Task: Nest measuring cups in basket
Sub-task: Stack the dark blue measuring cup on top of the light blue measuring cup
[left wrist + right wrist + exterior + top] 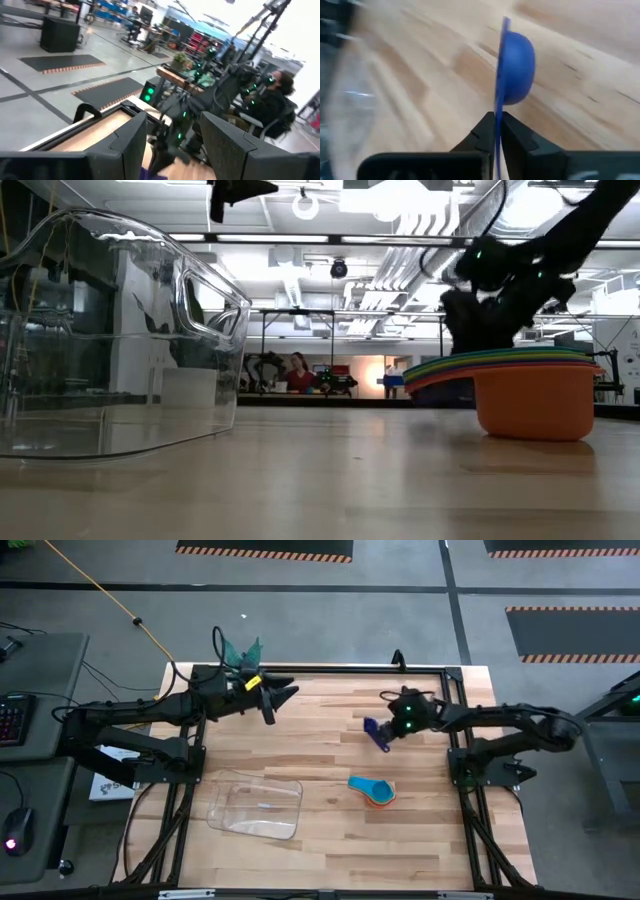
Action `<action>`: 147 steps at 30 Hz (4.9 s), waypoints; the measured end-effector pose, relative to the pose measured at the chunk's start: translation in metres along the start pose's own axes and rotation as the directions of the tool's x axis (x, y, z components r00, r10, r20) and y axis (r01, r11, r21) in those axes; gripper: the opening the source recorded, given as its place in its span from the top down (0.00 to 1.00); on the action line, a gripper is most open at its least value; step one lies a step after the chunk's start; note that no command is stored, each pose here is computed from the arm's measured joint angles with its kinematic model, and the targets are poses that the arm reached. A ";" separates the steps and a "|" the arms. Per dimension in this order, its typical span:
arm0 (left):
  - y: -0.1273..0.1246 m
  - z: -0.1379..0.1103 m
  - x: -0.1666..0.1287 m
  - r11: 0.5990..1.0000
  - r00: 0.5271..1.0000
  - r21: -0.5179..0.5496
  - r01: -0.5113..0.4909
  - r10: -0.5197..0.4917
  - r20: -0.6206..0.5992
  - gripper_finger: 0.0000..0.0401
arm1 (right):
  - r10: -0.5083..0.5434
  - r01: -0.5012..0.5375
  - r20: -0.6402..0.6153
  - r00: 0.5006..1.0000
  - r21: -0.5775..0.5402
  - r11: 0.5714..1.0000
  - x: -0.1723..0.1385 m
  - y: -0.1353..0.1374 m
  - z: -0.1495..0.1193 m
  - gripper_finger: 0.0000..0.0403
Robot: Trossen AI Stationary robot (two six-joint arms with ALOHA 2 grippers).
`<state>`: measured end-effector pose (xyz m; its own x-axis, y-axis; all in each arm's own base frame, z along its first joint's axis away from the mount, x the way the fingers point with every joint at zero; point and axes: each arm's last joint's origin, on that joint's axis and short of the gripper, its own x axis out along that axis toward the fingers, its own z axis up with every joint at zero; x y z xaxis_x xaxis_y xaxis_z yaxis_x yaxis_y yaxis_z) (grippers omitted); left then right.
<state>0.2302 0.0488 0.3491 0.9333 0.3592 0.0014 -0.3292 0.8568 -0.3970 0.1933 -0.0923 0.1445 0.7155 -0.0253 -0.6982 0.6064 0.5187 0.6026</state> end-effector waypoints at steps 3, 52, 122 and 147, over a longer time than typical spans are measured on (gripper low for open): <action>0.000 -0.001 0.000 1.000 1.000 0.011 0.014 -0.014 -0.019 0.56 | 0.110 -0.109 0.029 0.993 -0.044 0.993 -0.018 0.018 0.003 0.97; 0.010 -0.069 0.018 0.929 0.886 0.364 -0.067 0.224 -0.406 0.96 | -0.147 0.076 -0.087 0.985 -0.548 0.833 -0.072 0.193 0.048 0.61; 0.018 -0.086 -0.007 0.928 0.989 -0.370 0.047 0.008 0.147 0.48 | 0.176 -0.212 -0.135 0.975 -0.341 0.916 -0.163 0.167 -0.001 1.00; 0.007 -0.090 -0.010 0.914 0.991 -0.397 0.088 -0.039 0.130 0.47 | -0.026 -0.679 -0.933 0.359 -0.280 0.679 0.040 0.203 0.030 1.00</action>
<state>0.2316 0.0184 0.2635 0.9189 0.3704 0.1359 -0.1617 0.6677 -0.7266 0.3555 -0.0140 0.2507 -0.0824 0.7750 -0.6266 -0.1715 0.6083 0.7750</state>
